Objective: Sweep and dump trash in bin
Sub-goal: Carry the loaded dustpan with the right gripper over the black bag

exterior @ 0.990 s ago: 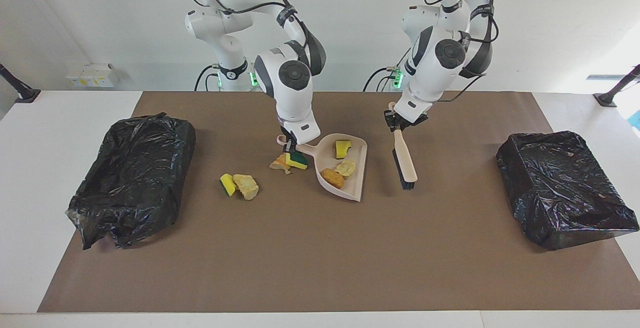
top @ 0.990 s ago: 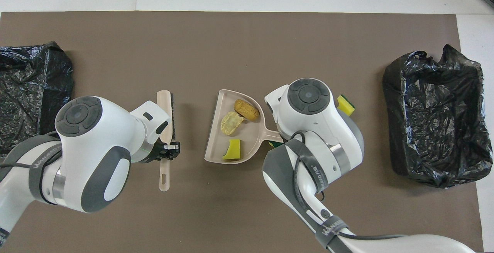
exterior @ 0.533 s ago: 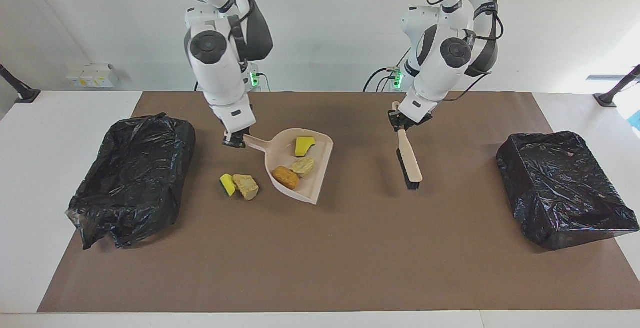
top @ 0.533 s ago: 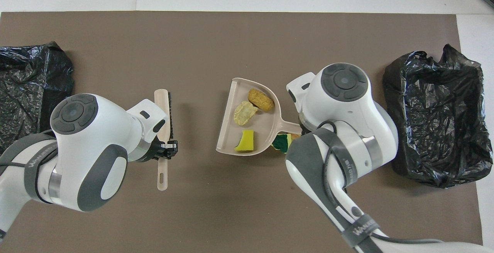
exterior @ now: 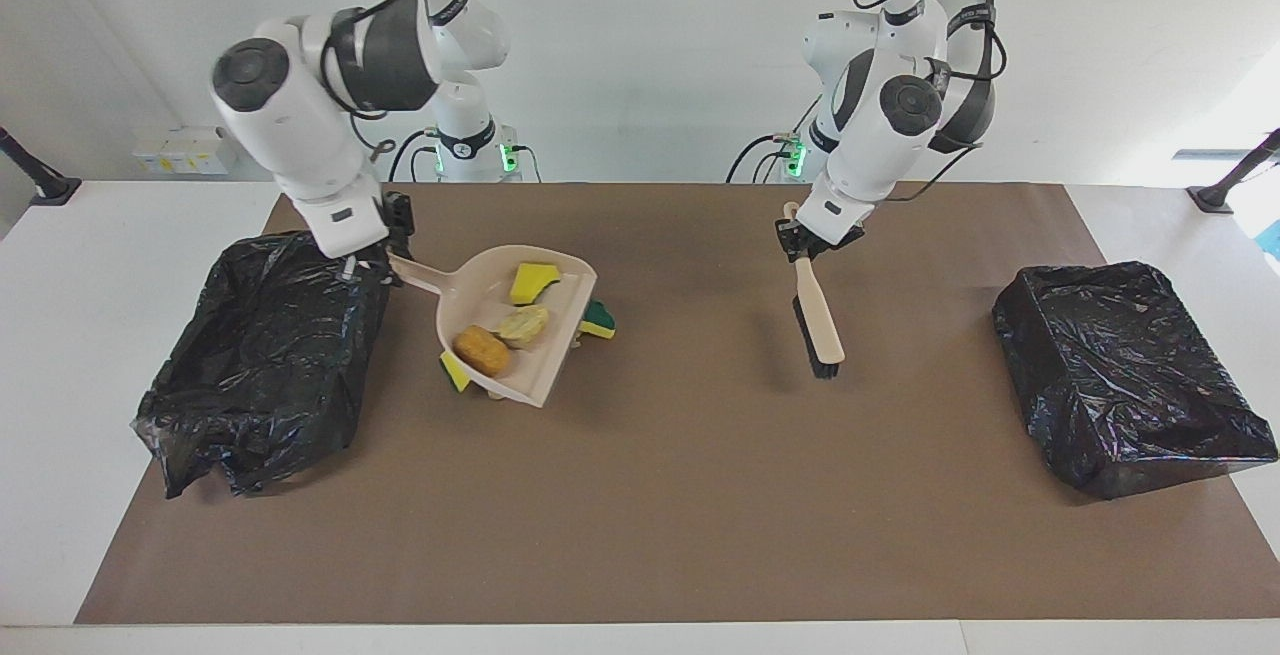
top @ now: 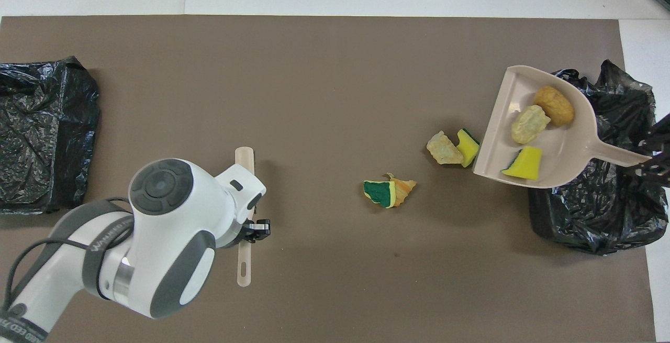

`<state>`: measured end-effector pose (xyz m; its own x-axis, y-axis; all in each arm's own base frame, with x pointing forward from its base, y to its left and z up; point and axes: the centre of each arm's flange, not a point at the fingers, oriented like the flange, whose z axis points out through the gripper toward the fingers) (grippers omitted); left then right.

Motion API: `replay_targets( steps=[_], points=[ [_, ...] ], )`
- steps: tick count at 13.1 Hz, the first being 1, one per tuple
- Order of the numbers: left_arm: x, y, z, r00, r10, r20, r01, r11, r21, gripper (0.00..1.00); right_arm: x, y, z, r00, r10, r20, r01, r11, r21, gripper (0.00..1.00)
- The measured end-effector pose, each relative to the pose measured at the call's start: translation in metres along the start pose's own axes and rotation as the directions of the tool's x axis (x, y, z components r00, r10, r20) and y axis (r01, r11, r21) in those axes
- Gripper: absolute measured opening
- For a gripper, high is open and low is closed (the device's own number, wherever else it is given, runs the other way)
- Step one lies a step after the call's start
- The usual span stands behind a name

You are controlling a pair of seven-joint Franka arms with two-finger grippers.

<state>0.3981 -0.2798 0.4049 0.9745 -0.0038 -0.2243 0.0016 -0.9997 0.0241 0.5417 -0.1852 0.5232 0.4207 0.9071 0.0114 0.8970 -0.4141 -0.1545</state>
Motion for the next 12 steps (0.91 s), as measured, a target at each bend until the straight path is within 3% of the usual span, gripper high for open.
replay_targets(
  steps=[3,6,9,12],
  points=[
    [-0.058,0.058,0.028,0.999,0.017,-0.031,-0.016,1.0,0.026,0.26,-0.082,0.006,-0.009,0.994,-0.024,0.108,0.028,0.999,-0.036,0.33],
    [-0.108,0.083,0.057,0.996,0.031,-0.08,-0.029,0.999,0.023,0.26,-0.122,0.011,-0.018,0.968,-0.127,0.218,0.147,0.986,-0.077,0.33],
    [-0.141,0.085,0.074,0.995,0.019,-0.097,-0.016,1.0,0.025,0.26,-0.129,0.02,-0.022,0.892,-0.197,0.406,0.25,0.965,-0.083,0.33],
    [-0.145,0.082,0.088,0.995,0.004,-0.102,-0.003,1.0,0.005,0.26,-0.114,0.028,-0.014,0.815,-0.249,0.523,0.331,0.941,-0.068,0.33]
  ],
)
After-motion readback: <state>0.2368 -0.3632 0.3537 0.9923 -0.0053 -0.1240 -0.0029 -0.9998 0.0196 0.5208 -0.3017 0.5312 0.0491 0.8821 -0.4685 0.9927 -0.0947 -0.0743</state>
